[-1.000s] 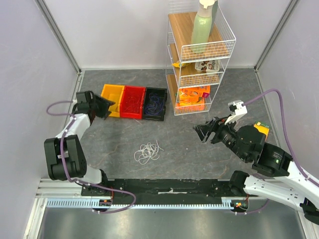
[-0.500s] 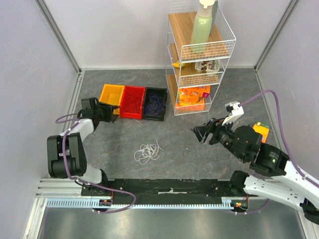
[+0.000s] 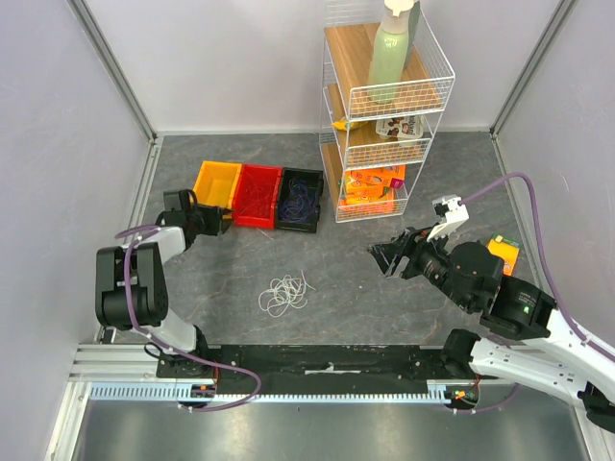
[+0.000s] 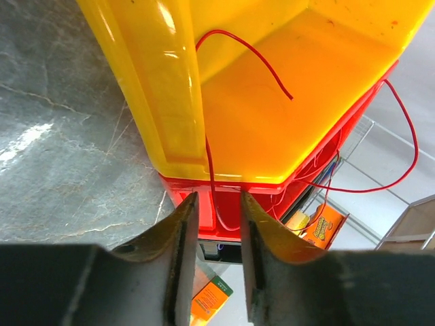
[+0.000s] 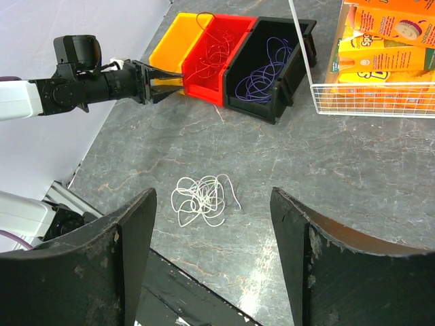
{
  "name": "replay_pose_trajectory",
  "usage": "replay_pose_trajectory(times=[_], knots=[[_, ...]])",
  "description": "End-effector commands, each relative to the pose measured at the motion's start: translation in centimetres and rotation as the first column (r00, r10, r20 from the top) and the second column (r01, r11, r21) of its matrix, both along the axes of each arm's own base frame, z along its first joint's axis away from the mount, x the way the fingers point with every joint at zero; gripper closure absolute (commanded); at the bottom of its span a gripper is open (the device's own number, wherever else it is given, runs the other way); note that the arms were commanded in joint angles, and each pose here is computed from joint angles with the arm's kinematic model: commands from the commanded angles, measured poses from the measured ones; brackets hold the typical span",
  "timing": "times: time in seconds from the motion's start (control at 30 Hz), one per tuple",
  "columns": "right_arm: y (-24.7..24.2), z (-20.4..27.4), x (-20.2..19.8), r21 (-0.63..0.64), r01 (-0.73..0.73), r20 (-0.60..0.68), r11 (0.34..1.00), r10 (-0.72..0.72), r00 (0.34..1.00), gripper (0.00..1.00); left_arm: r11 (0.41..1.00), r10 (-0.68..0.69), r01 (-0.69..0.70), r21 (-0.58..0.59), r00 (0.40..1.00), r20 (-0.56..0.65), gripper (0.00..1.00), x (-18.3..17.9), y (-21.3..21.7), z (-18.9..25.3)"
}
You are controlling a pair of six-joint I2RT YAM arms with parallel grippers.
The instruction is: Untangle the cables
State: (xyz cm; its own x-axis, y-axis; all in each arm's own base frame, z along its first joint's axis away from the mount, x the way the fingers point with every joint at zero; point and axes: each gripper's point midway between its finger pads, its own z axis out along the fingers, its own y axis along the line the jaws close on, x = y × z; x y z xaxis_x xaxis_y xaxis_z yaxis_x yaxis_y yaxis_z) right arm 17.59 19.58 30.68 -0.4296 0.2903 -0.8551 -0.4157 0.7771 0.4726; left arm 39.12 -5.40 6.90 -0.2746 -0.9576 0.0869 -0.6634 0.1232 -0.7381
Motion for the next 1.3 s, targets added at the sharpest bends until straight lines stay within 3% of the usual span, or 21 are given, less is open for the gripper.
replay_pose_trajectory(times=[0.0,0.13,0.27,0.37,0.57,0.7,0.8,1.03,1.13,1.2,1.27], knots=[[0.1,0.7,0.3,0.037,0.010,0.019,0.999,-0.011,1.000,0.25,1.000,0.024,-0.024,0.008,0.999,0.031,0.67,1.3,0.0,0.5],[0.1,0.5,0.2,0.037,0.009,0.016,0.999,-0.010,1.000,0.25,0.998,0.033,-0.037,0.056,0.997,0.065,0.87,1.4,0.3,1.2],[0.1,0.5,0.2,0.038,0.008,0.016,0.999,-0.008,1.000,0.25,0.992,0.020,-0.036,0.120,0.991,0.134,0.93,1.7,0.8,2.9],[0.1,0.4,0.1,0.038,0.005,0.014,0.999,-0.005,1.000,0.25,0.971,-0.050,0.002,0.237,0.979,0.197,0.98,2.1,1.0,4.8],[-0.1,0.6,0.2,0.037,0.009,0.023,0.999,-0.010,1.000,0.25,0.801,-0.360,0.169,0.574,0.902,0.238,0.98,3.7,-1.8,8.3],[-0.3,1.0,0.1,0.045,0.013,0.031,0.999,-0.014,0.999,0.25,0.585,-0.556,0.379,0.717,0.831,0.014,0.98,4.2,-3.9,5.8],[-0.4,1.3,-0.1,0.056,0.006,0.033,0.998,-0.008,0.999,0.25,0.496,-0.583,0.435,0.751,0.808,-0.083,0.98,4.6,-4.0,4.6],[-1.0,1.1,-0.4,0.070,0.017,0.029,0.997,-0.019,0.999,0.25,0.417,-0.608,0.484,0.769,0.778,-0.160,0.98,6.3,-3.6,3.9],[-1.0,1.1,-0.4,0.072,0.014,0.028,0.997,-0.016,0.999,0.25,0.394,-0.662,0.570,0.721,0.720,-0.207,0.98,6.6,-4.8,2.2],[-0.8,1.0,-0.4,0.068,0.012,0.025,0.998,-0.013,1.000,0.25,0.404,-0.662,0.596,0.694,0.714,-0.228,0.97,6.4,-5.1,1.7],[-0.7,0.9,-0.4,0.064,0.006,0.021,0.998,-0.007,1.000,0.25,0.427,-0.656,0.590,0.685,0.724,-0.214,0.88,6.2,-5.2,1.9]])
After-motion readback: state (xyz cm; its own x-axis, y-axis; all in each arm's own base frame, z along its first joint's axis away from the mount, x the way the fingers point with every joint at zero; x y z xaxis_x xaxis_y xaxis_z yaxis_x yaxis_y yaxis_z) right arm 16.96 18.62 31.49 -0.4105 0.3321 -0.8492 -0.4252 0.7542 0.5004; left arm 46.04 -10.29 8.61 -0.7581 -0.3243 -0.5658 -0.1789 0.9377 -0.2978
